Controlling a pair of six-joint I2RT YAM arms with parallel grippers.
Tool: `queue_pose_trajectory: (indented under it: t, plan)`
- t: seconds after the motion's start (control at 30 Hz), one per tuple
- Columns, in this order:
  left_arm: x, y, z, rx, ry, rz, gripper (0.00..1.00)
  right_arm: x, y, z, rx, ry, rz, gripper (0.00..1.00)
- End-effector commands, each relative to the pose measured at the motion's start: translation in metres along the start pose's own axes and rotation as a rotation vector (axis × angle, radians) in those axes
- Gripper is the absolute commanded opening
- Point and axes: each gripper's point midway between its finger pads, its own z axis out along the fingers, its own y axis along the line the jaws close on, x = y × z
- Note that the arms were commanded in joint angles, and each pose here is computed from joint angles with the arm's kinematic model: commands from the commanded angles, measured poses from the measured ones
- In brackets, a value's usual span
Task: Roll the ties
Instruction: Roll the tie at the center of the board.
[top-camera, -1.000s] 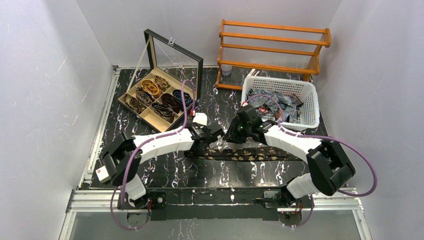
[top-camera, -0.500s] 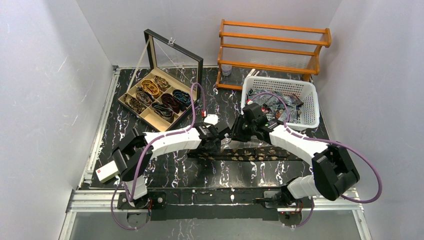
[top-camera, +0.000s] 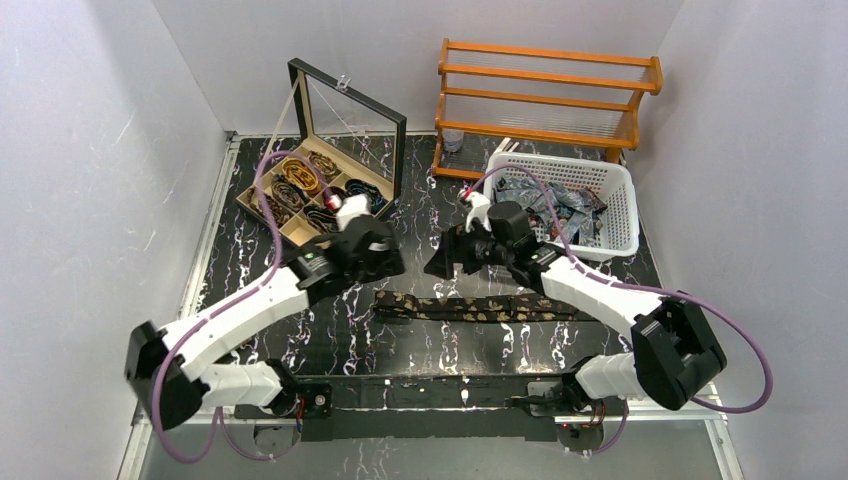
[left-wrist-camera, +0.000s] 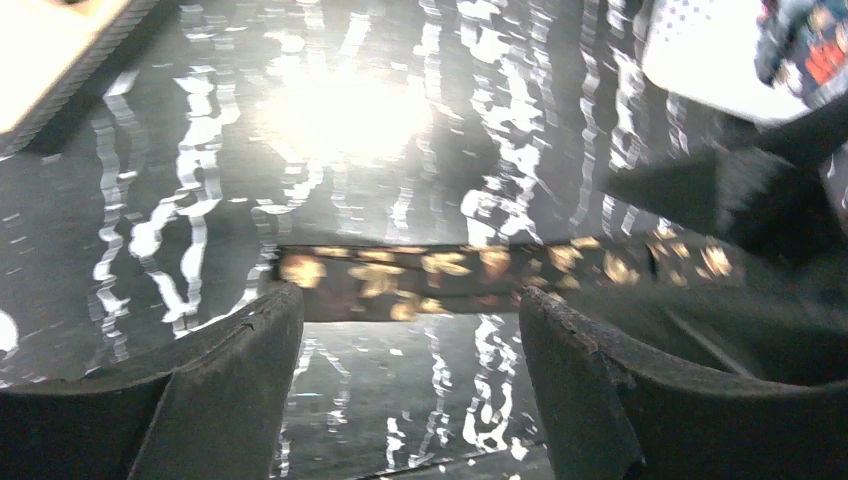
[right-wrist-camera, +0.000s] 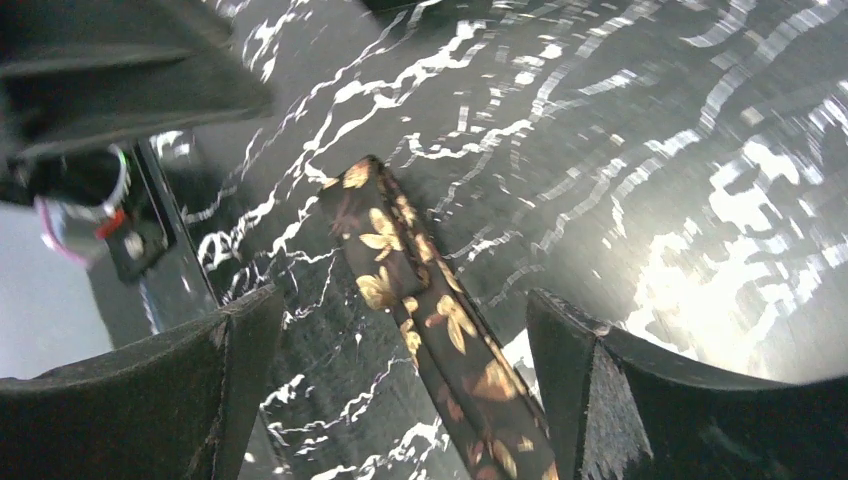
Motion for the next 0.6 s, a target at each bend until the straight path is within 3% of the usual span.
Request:
queue_pose_trajectory:
  t: [0.0,0.13,0.57]
  plan:
    - [0.032,0.056,0.011,-0.079,0.100,-0.086,0.84,-0.004,0.033,0.034,-0.151,-0.009,-0.518,0.99]
    - [0.046,0.087,0.016,-0.108,0.143,-0.172,0.87,0.012,0.042,0.065,-0.186,0.075,-0.688,0.99]
    - [0.057,0.106,0.018,-0.108,0.179,-0.226,0.91,0.075,0.043,0.109,-0.300,0.252,-0.734,0.99]
